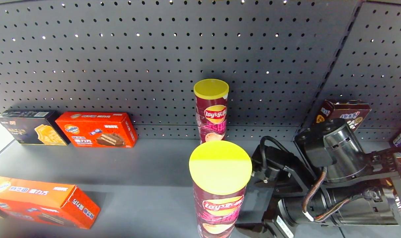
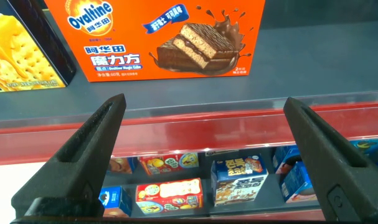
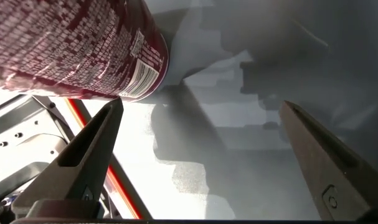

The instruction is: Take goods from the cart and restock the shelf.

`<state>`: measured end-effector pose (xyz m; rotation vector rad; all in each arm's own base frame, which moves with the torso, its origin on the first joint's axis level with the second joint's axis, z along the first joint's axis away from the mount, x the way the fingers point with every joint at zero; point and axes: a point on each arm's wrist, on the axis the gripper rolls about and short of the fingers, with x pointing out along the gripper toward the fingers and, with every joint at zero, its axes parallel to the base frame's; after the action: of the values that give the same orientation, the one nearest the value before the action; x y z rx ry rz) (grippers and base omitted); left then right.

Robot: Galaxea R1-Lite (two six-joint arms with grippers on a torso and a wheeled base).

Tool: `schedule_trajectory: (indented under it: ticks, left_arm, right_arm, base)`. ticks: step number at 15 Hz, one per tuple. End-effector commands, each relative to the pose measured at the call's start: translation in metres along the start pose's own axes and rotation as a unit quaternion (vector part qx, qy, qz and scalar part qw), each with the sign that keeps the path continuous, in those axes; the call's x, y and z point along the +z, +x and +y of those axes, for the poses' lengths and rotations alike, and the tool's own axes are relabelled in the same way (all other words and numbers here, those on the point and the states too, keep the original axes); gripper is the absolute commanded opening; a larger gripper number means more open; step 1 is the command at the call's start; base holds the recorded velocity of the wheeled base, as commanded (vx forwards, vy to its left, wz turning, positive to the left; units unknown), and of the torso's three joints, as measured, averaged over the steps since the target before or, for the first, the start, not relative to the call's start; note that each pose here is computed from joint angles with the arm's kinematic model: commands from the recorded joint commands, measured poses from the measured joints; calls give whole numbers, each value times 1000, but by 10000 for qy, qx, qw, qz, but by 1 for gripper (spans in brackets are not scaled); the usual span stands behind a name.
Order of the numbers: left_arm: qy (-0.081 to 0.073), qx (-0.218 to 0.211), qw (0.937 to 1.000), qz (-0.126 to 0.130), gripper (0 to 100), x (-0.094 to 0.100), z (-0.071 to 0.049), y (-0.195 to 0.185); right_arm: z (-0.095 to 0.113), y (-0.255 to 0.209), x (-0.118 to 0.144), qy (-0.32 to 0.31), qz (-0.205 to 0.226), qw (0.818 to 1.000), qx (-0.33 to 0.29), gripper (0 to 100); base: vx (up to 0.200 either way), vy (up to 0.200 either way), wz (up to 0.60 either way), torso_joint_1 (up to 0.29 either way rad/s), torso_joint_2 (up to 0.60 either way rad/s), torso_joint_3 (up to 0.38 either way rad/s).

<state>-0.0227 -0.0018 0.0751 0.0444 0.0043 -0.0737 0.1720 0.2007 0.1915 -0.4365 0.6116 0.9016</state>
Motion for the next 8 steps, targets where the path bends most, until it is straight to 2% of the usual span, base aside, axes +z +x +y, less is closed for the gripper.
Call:
schedule_trajectory:
  ticks: [1, 8]
  left_arm:
    - [-1, 0, 10000, 1, 100, 0, 0, 0]
    - [-1, 0, 10000, 1, 100, 0, 0, 0]
  right_arm:
    - [0, 1, 0, 2, 12, 10000, 0, 100]
    - [0, 6, 0, 4, 73, 10000, 9, 100]
  base:
    - [0, 0, 0, 0, 0, 0]
    - [0, 0, 0, 0, 0, 0]
